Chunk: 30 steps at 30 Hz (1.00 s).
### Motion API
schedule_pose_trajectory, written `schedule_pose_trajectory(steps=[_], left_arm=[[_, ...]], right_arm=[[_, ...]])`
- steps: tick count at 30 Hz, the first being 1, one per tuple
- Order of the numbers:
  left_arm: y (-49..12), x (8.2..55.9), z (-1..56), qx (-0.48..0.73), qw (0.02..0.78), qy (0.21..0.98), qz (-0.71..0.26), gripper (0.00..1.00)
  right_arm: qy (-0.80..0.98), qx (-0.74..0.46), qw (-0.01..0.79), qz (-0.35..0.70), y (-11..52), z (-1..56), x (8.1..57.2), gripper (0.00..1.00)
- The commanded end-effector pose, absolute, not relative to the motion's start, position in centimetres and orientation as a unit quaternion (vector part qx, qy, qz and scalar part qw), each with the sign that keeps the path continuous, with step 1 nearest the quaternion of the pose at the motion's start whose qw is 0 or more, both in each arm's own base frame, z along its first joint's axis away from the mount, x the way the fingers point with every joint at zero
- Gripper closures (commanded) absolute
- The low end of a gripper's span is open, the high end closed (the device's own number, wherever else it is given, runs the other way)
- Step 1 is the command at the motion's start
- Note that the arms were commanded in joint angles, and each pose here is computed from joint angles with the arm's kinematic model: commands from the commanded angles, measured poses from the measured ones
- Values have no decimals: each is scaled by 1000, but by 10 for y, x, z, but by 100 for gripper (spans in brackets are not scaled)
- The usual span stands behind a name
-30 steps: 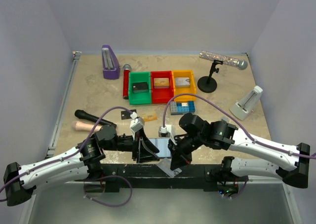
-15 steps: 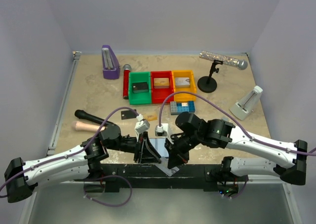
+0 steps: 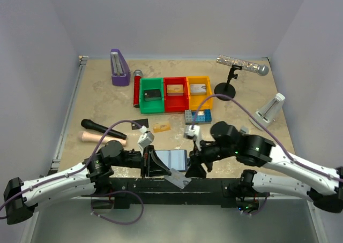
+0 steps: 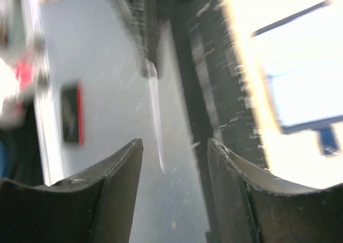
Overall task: Take the credit cards out of the card holder
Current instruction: Remove the credit card from the card holder, then place the credit card at the center of the board.
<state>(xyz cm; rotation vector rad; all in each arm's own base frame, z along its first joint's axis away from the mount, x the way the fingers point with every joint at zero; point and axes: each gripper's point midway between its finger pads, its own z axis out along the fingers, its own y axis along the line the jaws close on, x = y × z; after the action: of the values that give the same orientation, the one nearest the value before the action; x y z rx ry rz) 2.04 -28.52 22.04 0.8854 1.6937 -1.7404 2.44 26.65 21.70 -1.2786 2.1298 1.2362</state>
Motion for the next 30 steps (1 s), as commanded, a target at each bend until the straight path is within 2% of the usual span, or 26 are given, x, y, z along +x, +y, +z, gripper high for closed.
schedule_pose_trajectory(steps=[1, 4, 8, 12, 19, 30], left_arm=[[-275, 52, 230, 240, 367, 628, -643, 100], [-259, 85, 224, 117, 415, 635, -641, 100], [-238, 109, 235, -1, 448, 597, -666, 100], [-237, 115, 237, -9, 458, 606, -651, 100], [-236, 114, 249, -9, 463, 588, -663, 100], [-243, 106, 248, -3, 435, 586, -683, 100]], right_arm=[[773, -297, 326, 456, 246, 242, 79, 42], [772, -225, 346, 484, 242, 233, 85, 40], [747, -150, 352, 544, 248, 238, 89, 39], [736, -126, 342, 570, 256, 245, 91, 36], [732, -103, 346, 578, 266, 245, 102, 37], [728, -119, 335, 587, 286, 250, 107, 50]])
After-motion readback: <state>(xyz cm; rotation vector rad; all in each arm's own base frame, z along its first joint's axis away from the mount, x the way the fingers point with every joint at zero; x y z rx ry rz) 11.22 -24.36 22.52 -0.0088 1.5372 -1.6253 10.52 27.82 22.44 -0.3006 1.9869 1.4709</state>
